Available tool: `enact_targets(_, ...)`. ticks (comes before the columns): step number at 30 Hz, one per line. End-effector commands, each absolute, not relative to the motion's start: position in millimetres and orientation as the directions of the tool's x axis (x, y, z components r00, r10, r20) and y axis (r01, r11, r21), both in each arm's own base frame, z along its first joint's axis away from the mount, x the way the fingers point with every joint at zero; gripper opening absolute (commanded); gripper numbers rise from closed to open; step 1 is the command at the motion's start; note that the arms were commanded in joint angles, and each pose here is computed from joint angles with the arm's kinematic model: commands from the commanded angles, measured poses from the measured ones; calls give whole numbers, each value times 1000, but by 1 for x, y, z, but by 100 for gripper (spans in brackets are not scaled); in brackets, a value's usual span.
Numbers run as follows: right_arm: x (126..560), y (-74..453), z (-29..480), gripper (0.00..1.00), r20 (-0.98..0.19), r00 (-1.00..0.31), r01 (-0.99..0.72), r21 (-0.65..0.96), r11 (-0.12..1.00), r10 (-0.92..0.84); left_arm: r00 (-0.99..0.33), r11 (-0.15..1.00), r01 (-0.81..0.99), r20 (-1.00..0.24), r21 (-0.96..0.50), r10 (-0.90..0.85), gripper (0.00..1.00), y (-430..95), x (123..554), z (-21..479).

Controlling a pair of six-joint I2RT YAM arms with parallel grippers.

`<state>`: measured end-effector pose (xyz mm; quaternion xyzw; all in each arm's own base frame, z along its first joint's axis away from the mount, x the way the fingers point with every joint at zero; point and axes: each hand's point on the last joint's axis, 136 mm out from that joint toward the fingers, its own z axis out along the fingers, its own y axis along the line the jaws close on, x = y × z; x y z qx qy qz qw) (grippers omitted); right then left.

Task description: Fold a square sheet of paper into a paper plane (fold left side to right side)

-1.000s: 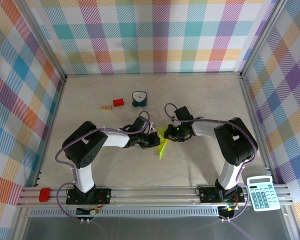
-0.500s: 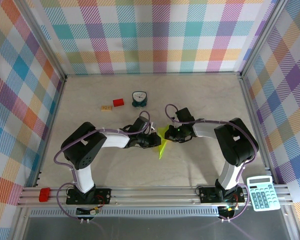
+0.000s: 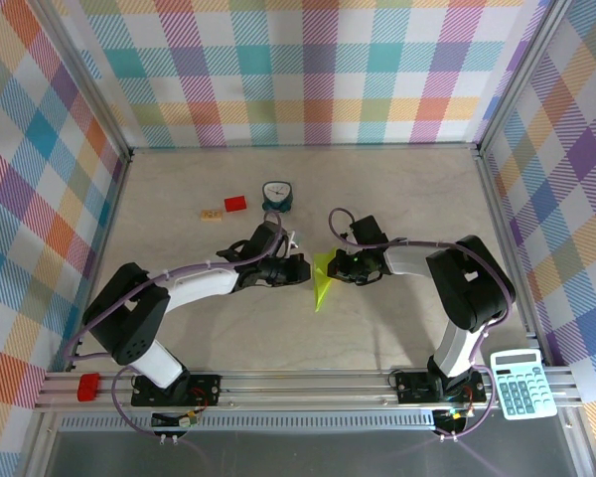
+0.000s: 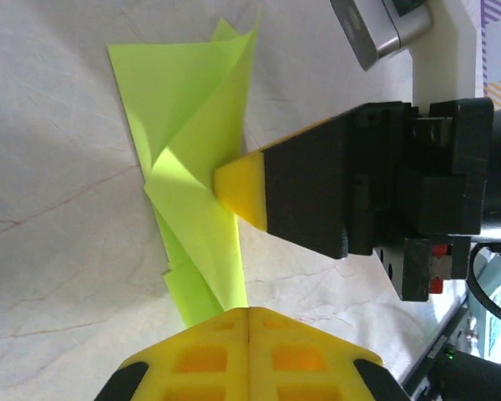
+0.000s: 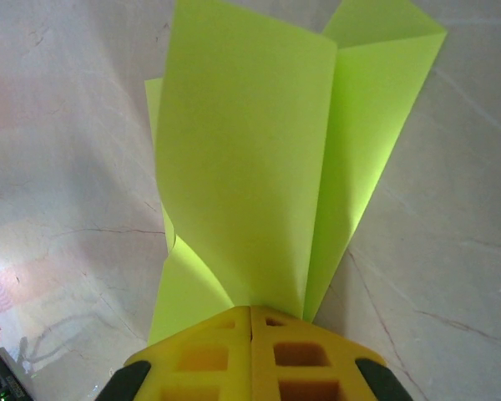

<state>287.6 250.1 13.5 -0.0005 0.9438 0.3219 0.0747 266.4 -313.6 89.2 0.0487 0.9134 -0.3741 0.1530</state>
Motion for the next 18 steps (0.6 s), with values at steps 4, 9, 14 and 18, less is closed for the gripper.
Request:
enact_targets(4,242,220,-31,0,34,-999,46,473,880,34,-965,635,224,-260,-739,38,1,-348,248,99)
enact_targets(9,243,221,-31,0,37,-999,46,476,878,32,-969,631,225,-238,-743,66,0,-361,247,89)
enact_targets(14,243,221,-32,0,40,-999,46,474,879,31,-973,637,216,-214,-740,81,0,-366,247,77)
enact_targets(18,243,221,-32,0,40,-999,45,475,879,29,-979,671,192,-187,-716,81,0,-362,246,61)
